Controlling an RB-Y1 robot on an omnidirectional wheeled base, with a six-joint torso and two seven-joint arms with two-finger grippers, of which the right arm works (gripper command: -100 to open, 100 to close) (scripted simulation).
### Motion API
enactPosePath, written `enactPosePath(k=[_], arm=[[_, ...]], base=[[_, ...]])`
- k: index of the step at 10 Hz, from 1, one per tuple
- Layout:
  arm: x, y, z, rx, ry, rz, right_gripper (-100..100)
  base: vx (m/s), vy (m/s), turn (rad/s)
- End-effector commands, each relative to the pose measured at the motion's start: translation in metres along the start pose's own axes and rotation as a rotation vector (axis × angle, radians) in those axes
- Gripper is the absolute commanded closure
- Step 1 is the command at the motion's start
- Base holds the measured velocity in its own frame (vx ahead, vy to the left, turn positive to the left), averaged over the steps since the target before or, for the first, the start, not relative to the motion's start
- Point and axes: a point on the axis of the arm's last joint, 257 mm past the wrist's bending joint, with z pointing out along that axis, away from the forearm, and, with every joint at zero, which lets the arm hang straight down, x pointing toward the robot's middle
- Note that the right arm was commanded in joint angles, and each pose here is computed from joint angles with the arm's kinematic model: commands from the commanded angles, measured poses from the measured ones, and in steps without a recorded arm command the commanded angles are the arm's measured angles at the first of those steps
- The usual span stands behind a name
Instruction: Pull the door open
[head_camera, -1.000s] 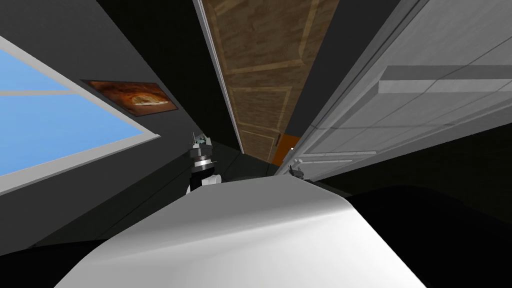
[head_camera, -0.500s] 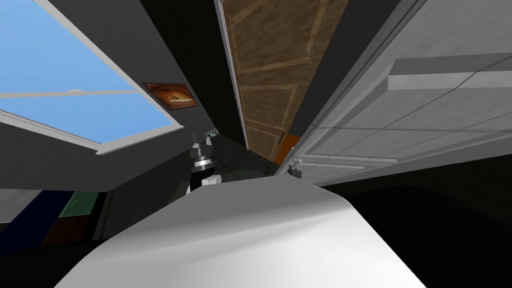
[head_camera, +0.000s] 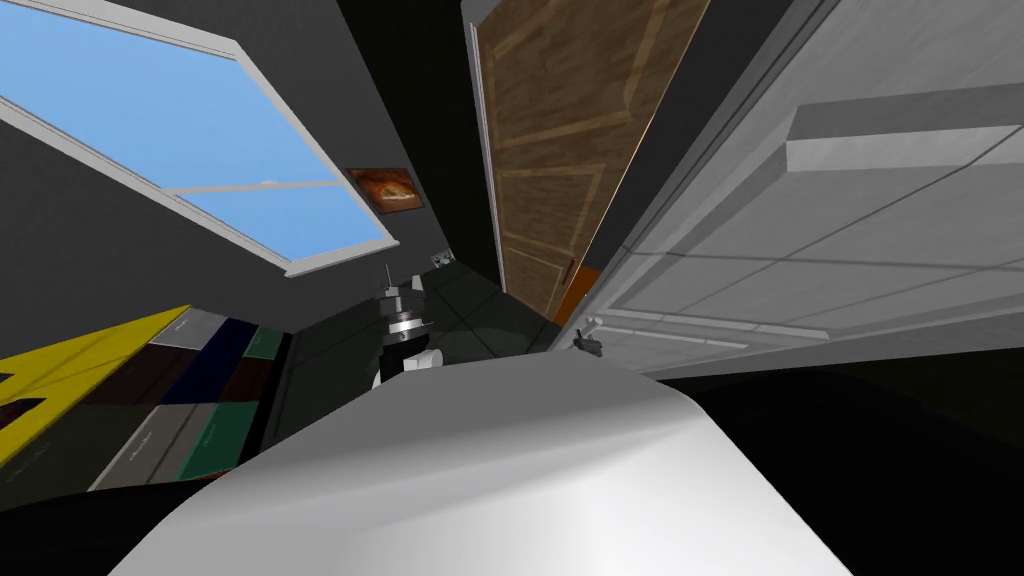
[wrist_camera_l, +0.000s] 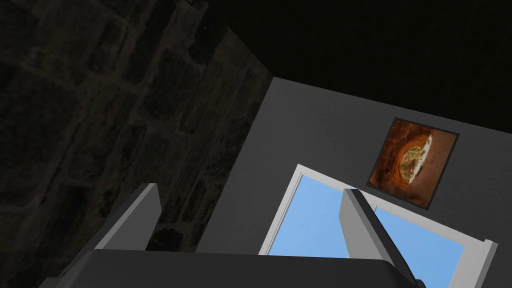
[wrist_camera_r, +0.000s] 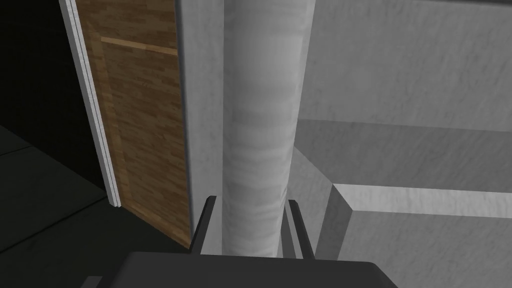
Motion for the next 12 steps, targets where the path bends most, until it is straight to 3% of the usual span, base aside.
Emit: enactPosePath(k=[1, 3, 4, 5, 12], arm=[[0.005, -0.004, 0.0013, 0.011, 0.019, 0.004, 100], [0.008, -0.009, 0.001, 0.023, 0.026, 0.011, 100], [0.001, -0.007, -0.0015, 0.02, 0.008, 0.008, 100], [0.0, -0.008, -0.0065, 0.041, 0.006, 0.008, 100], [0.006, -0.006, -0.0194, 0.116, 0.025, 0.01, 100]], base=[[-0.232, -0.046, 0.227], [-0.233, -0.046, 0.178], [-0.091, -0.01, 0.044], [-0.144, 0.004, 0.144], [-0.23, -0.01, 0.123]])
